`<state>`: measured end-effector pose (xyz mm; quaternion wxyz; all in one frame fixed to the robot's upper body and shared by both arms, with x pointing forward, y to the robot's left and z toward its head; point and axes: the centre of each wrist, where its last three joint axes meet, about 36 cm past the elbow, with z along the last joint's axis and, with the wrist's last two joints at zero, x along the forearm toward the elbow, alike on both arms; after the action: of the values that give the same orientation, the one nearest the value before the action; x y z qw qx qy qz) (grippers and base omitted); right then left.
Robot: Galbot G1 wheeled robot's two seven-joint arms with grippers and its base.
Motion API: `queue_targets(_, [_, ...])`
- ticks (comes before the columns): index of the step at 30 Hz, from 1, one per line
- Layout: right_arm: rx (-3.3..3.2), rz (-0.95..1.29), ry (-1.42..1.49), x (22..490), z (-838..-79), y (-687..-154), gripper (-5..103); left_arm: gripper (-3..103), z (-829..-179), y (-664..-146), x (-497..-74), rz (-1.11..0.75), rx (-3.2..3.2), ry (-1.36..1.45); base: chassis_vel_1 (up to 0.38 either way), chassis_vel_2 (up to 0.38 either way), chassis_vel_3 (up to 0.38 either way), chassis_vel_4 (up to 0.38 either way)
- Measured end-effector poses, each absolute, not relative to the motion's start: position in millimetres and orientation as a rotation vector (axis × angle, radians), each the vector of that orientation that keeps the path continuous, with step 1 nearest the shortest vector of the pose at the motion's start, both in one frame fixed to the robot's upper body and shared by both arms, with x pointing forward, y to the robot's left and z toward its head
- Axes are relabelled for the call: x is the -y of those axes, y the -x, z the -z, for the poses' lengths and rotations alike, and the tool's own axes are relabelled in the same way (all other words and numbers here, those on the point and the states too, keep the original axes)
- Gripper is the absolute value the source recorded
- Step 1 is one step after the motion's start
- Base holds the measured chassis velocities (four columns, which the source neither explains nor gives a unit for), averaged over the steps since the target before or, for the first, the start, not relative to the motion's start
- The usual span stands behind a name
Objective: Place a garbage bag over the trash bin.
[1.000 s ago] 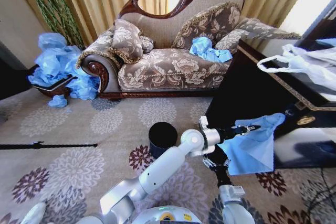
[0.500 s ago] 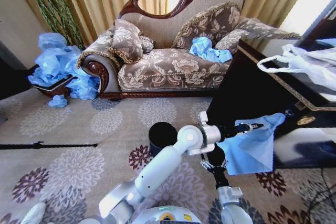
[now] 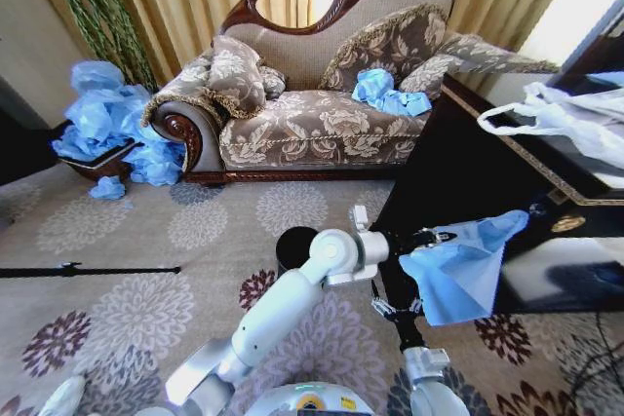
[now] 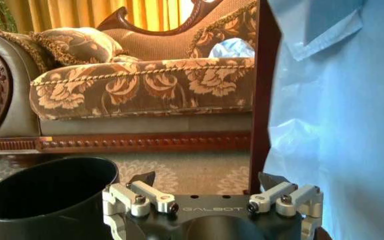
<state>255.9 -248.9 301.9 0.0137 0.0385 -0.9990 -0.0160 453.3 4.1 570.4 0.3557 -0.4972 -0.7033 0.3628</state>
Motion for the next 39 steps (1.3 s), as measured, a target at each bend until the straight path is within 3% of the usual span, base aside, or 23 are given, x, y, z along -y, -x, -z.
queue_targets(14, [3.115,0.067,-0.152,245,-300,-255,100,0,-560,-461,-74,-0.85,1.872,1.128,0.0,0.0,0.0,0.0])
queue_targets(27, [3.092,0.087,-0.38,225,-285,-237,100,0,-538,-461,-136,-0.859,1.945,0.986,0.0,0.0,0.0,0.0])
queue_targets(39, [3.092,0.108,-0.422,218,-280,-239,100,0,-517,-461,-203,-0.726,2.077,0.81,0.0,0.0,0.0,0.0])
